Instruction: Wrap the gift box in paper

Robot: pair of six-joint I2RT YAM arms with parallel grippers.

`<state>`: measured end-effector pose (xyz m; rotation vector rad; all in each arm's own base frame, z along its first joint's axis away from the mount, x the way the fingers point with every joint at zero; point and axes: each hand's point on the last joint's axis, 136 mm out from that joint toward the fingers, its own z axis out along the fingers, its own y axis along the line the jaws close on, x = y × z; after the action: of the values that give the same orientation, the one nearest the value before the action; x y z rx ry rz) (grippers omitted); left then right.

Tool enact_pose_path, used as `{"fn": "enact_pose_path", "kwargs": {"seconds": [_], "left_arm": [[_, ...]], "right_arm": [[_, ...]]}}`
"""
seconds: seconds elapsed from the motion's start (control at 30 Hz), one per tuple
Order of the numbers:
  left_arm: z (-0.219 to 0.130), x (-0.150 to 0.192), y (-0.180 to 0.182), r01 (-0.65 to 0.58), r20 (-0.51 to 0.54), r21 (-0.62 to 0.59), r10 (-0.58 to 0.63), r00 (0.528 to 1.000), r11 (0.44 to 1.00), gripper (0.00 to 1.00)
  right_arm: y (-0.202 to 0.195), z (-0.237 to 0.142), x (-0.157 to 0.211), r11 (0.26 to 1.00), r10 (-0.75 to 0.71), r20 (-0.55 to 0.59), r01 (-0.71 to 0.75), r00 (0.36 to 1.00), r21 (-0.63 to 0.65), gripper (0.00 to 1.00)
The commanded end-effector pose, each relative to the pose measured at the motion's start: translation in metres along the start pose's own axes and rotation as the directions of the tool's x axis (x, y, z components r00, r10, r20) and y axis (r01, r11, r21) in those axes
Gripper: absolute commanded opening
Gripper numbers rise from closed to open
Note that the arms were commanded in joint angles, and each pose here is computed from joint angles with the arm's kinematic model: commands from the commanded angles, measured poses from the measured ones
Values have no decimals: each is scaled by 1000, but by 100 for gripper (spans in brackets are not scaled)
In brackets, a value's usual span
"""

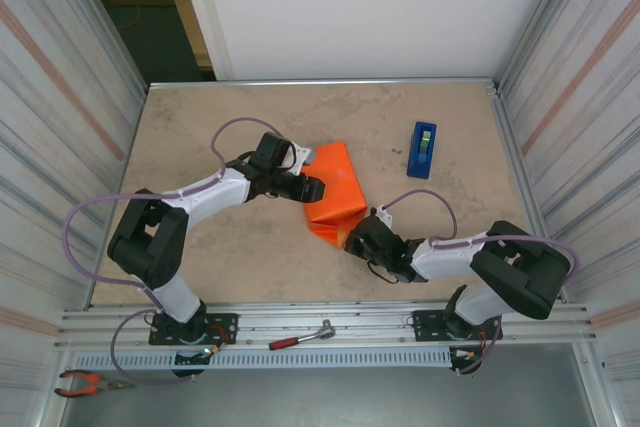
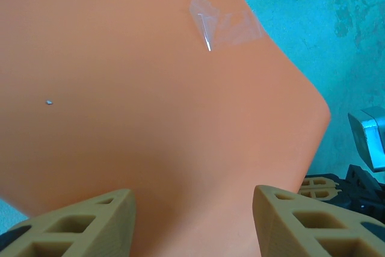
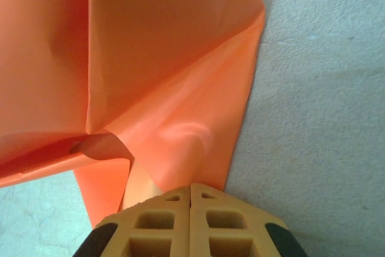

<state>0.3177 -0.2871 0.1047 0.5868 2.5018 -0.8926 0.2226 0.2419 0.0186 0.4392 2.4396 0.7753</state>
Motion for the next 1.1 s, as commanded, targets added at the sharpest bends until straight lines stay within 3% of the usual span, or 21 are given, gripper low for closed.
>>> {"fn": "enact_pose_path", "kwargs": {"seconds": [0.0, 0.37, 0.83, 1.07], "left_arm": [[2, 6, -1, -20, -18, 3, 20, 1000, 1000, 55], [3, 8, 0, -18, -20, 4, 18, 1000, 1000, 55], [3, 9, 1, -20, -22, 2, 20, 1000, 1000, 55], [3, 11, 1, -22, -24, 1, 22, 999, 1000, 55]], "right_arm": [[-10, -1, 7, 999, -1, -17, 2, 1000, 42, 0], [24, -5, -3, 996, -86, -16, 86, 996, 10, 0], [42, 33, -2, 998, -62, -60, 61, 996, -17, 0], [47, 31, -6, 998, -60, -73, 58, 996, -39, 0]]}}
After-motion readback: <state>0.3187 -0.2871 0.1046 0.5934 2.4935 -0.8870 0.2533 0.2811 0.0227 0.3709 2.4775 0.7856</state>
